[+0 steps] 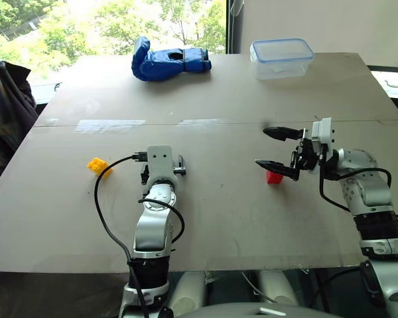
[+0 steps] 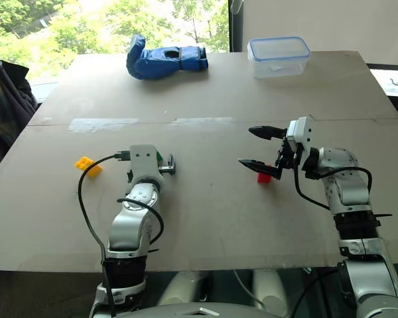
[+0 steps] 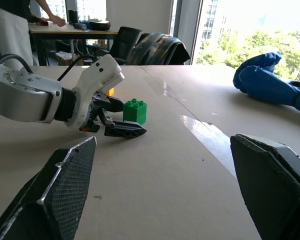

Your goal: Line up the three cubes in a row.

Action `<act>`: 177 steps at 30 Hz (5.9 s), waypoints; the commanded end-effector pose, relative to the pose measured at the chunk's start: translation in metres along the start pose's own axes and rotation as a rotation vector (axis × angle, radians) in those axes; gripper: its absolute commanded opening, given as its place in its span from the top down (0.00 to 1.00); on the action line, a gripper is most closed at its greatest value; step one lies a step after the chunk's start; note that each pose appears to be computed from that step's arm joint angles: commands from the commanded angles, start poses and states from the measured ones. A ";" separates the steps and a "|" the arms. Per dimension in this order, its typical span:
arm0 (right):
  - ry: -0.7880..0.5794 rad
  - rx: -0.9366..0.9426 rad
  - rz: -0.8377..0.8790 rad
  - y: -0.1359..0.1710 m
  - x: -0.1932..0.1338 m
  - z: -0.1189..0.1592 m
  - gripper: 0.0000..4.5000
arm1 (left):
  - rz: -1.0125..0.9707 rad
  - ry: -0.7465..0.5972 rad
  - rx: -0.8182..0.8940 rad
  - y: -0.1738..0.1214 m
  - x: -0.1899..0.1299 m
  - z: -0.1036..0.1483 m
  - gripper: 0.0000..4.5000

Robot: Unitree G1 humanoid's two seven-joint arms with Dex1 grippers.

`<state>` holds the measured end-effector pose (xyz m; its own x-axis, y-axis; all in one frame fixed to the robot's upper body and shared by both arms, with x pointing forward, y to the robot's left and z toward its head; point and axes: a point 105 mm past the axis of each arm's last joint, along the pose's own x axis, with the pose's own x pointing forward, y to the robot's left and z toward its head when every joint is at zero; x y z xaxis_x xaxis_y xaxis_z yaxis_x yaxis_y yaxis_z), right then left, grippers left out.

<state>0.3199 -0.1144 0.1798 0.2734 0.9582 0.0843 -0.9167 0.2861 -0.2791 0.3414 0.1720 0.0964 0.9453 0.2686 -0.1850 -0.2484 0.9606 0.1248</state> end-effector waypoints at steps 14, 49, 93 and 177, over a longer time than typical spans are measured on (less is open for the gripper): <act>-0.008 -0.059 -0.010 -0.004 0.001 0.009 0.00 | 0.208 0.083 0.016 0.019 0.003 -0.007 0.73; 0.079 -0.045 -0.016 0.012 -0.065 -0.003 0.00 | -1.744 -0.202 0.647 -0.095 -0.033 0.010 0.73; 0.056 -0.051 0.009 0.013 -0.048 0.016 0.00 | -1.602 -0.377 0.598 -0.067 -0.016 0.037 0.11; -0.074 -0.084 0.093 0.012 0.042 0.011 0.00 | 0.213 -0.166 -0.012 0.148 0.005 -0.004 0.26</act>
<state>0.3189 -0.0683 0.1802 0.1608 0.9829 0.0899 -0.9251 0.1819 -0.3333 0.3101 0.3134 0.0936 0.8882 0.4557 -0.0589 -0.4484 0.8875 0.1058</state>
